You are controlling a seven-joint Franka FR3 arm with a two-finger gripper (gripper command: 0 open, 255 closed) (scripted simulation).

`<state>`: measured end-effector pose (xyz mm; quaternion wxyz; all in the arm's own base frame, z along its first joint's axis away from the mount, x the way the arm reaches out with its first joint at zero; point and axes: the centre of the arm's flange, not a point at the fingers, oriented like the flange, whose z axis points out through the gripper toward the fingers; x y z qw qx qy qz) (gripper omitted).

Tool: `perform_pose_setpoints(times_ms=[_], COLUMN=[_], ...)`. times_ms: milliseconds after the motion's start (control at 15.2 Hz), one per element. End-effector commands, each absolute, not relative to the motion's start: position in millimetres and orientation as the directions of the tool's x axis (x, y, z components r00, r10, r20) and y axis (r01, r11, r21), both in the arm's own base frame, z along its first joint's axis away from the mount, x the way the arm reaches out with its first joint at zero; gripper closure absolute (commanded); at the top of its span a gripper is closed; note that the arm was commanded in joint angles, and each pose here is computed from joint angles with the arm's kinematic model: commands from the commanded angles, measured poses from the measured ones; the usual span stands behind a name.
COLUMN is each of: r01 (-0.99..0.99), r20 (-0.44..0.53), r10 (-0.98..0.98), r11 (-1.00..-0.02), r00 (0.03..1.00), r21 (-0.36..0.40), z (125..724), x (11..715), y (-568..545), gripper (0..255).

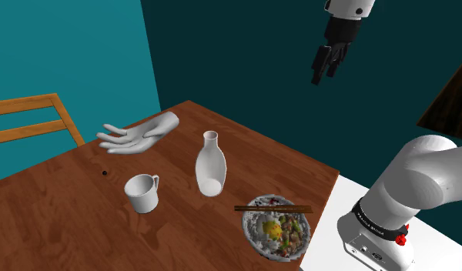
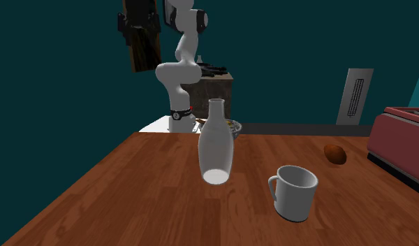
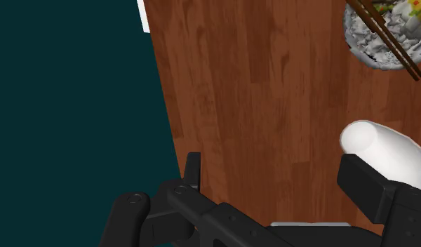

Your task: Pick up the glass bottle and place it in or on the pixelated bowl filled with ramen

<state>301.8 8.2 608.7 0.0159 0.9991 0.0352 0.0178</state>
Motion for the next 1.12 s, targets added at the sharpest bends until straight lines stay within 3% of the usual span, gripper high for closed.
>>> perform_pose_setpoints(times_ms=[0, 1056], r01=[0.07, 0.015], r20=[0.034, 0.045], r10=[0.071, 0.016], r11=[-0.997, -1.0], r00=[0.997, 0.999], r21=[0.033, 0.017], z=[608.7, 524.7], x=[301.8, 367.1], y=[8.2, 188.0], gripper=[0, 0])
